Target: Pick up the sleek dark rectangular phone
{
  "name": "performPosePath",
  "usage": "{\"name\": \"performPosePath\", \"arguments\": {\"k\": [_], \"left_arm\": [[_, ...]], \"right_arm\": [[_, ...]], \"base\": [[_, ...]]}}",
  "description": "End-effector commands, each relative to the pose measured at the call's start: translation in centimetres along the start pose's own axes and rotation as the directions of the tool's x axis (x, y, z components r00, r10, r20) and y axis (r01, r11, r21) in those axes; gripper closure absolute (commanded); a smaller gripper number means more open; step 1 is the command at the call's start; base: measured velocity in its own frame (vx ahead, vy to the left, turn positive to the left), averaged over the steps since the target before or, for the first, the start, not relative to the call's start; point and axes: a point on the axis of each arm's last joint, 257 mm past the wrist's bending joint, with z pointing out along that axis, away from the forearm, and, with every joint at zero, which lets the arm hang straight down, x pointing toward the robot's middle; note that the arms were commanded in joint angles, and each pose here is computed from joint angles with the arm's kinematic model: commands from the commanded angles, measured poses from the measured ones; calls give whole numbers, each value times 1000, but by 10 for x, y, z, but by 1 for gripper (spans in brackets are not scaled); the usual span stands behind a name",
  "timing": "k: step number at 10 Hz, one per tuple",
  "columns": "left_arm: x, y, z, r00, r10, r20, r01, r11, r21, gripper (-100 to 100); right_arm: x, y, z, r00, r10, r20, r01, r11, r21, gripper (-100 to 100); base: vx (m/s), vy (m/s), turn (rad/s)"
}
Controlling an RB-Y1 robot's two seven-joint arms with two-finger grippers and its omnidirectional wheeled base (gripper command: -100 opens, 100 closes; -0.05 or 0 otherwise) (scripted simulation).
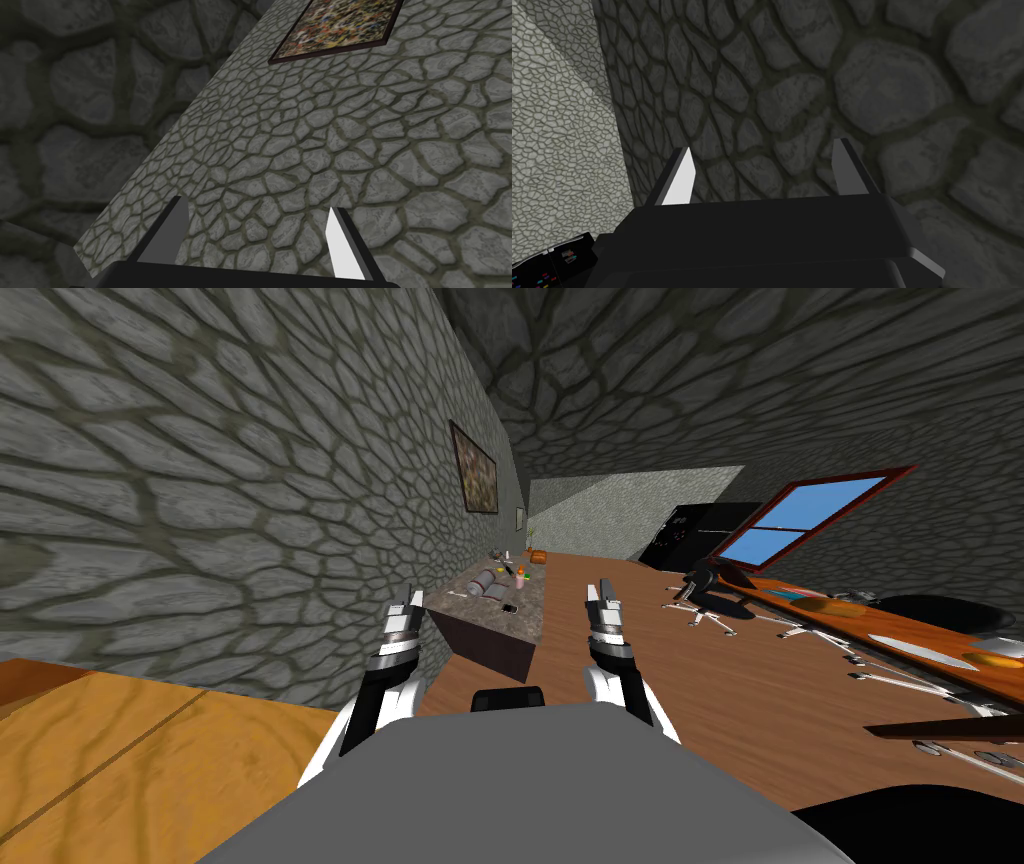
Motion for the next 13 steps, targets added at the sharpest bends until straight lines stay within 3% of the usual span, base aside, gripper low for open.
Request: {"name": "performPosePath", "arguments": {"k": [1,8,12,13], "left_arm": [[0,0,0,1000,0,0,0,1000,0,0],[0,0,0,1000,0,0,0,1000,0,0],[0,0,0,1000,0,0,0,1000,0,0],[0,0,0,1000,0,0,0,1000,0,0]], "right_arm": [[6,-1,0,999,-12,-34,12,1000,-5,-100],[41,-13,-2,968,-102,-230,92,994,-53,-100],[58,-21,-6,929,-160,-332,138,986,-91,-100],[66,-26,-9,910,-185,-372,156,982,-107,-100]], "base": [[-4,18,38],[-10,58,51],[-7,56,55],[-10,67,75]]}}
